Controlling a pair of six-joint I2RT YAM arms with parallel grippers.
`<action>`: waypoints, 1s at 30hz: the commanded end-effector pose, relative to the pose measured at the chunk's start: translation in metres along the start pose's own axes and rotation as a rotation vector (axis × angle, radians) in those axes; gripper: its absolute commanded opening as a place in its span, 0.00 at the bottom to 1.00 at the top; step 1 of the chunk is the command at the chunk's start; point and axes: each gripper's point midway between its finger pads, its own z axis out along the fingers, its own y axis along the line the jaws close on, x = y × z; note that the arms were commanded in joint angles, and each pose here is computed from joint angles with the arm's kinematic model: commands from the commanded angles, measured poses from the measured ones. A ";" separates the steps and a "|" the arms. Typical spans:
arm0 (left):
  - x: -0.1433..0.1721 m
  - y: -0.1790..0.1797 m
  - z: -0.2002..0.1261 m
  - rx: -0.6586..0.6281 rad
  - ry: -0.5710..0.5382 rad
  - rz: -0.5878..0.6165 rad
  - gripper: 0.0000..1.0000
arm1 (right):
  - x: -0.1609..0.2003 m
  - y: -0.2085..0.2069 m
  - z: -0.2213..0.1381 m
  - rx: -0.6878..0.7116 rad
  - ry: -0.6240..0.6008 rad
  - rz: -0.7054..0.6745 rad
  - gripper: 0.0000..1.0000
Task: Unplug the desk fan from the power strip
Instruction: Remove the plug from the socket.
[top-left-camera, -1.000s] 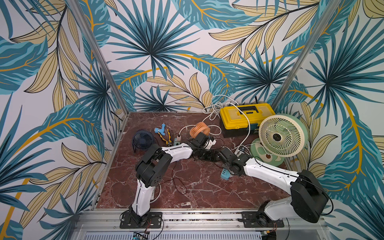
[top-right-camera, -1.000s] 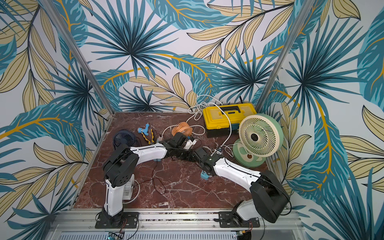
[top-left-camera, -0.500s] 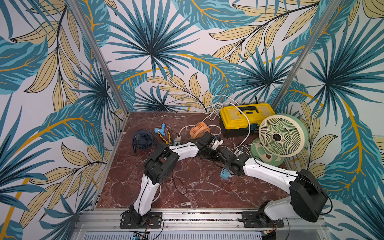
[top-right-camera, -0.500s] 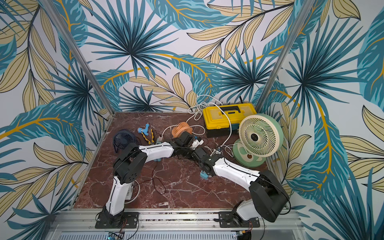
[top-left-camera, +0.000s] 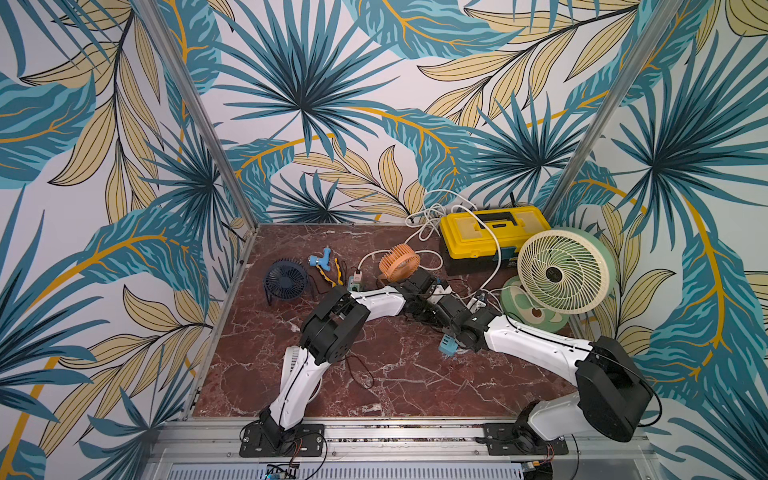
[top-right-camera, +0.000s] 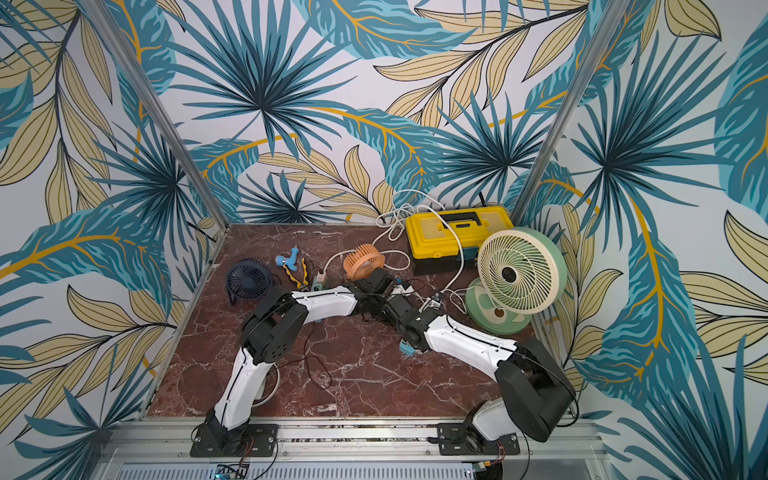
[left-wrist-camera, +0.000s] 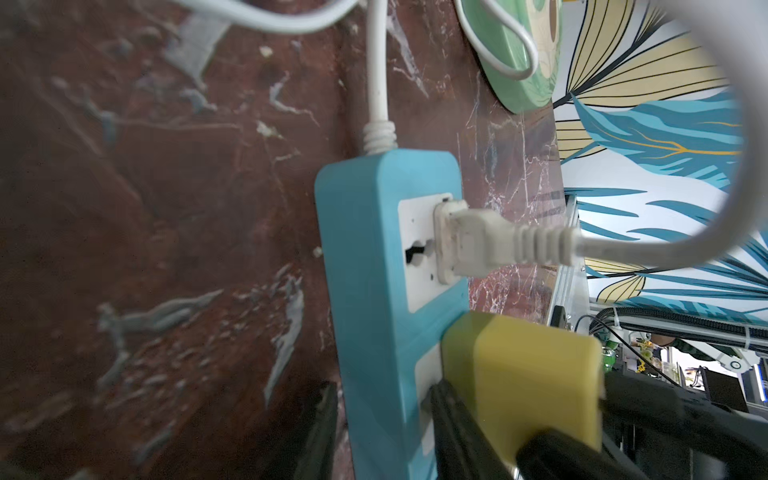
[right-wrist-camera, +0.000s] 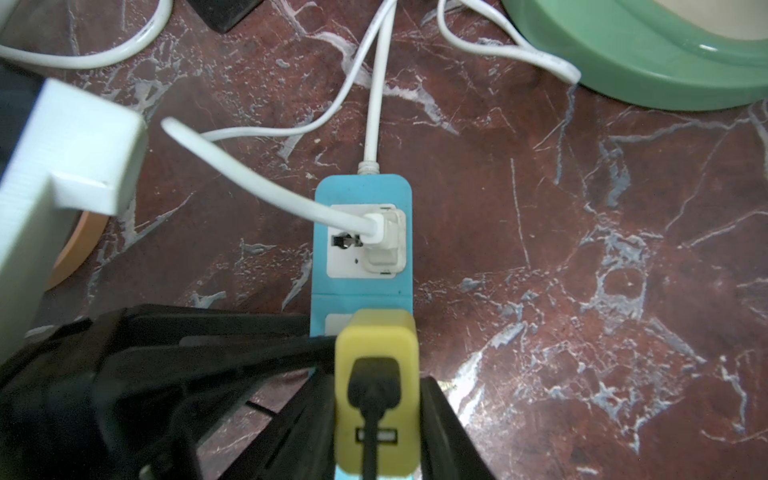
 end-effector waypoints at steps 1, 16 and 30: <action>0.003 0.012 0.006 -0.060 0.017 0.012 0.40 | 0.018 -0.010 0.014 0.042 0.046 -0.034 0.33; 0.020 0.034 0.016 -0.187 0.081 0.027 0.36 | 0.015 0.010 0.010 -0.018 0.030 -0.076 0.30; 0.027 0.046 0.024 -0.251 0.111 0.043 0.36 | 0.003 0.017 -0.005 0.006 0.007 -0.017 0.28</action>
